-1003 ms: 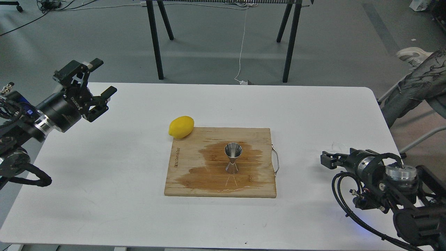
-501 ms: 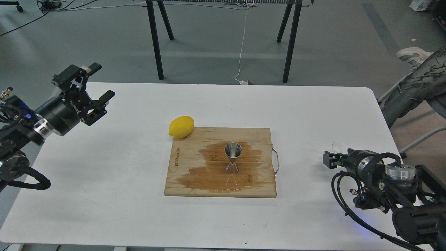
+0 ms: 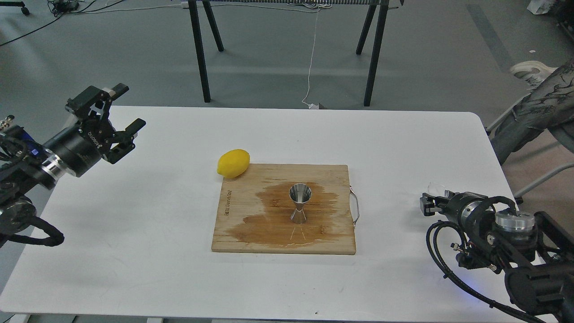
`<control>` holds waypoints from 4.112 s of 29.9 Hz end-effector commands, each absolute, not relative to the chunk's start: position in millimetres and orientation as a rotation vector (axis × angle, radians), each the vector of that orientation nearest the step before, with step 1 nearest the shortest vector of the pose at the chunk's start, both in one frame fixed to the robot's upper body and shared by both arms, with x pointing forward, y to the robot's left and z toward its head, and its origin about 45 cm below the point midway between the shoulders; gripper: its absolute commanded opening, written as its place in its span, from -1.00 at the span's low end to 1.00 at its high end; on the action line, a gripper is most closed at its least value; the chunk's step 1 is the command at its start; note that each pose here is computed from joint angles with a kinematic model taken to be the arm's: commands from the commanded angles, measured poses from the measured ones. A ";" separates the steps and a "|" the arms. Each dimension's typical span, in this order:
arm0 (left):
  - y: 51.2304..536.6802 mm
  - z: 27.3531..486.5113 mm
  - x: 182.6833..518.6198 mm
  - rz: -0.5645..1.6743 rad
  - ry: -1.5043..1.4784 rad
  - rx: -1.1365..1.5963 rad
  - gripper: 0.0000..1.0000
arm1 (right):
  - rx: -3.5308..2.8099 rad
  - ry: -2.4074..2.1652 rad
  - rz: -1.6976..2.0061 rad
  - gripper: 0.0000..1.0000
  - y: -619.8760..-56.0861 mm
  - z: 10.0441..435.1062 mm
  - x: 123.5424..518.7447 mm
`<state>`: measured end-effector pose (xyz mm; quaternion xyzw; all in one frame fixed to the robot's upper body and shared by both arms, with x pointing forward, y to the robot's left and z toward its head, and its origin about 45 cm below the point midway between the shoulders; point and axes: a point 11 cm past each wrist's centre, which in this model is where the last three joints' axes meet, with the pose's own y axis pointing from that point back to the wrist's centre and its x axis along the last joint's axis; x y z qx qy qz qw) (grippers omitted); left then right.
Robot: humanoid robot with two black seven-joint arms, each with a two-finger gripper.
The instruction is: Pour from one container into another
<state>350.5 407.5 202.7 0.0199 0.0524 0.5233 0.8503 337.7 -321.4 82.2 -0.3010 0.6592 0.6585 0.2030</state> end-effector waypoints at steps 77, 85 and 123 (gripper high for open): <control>412.4 185.5 337.7 1.116 0.151 0.068 0.91 | -3.239 1.409 0.067 -0.02 -103.7 208.9 294.6; 412.6 185.9 337.9 1.117 0.150 0.067 0.91 | -3.306 1.358 -0.151 -0.03 -107.0 195.3 289.2; 413.5 186.0 337.6 1.119 0.150 0.068 0.91 | -3.342 1.262 -0.542 -0.03 -105.0 184.7 300.4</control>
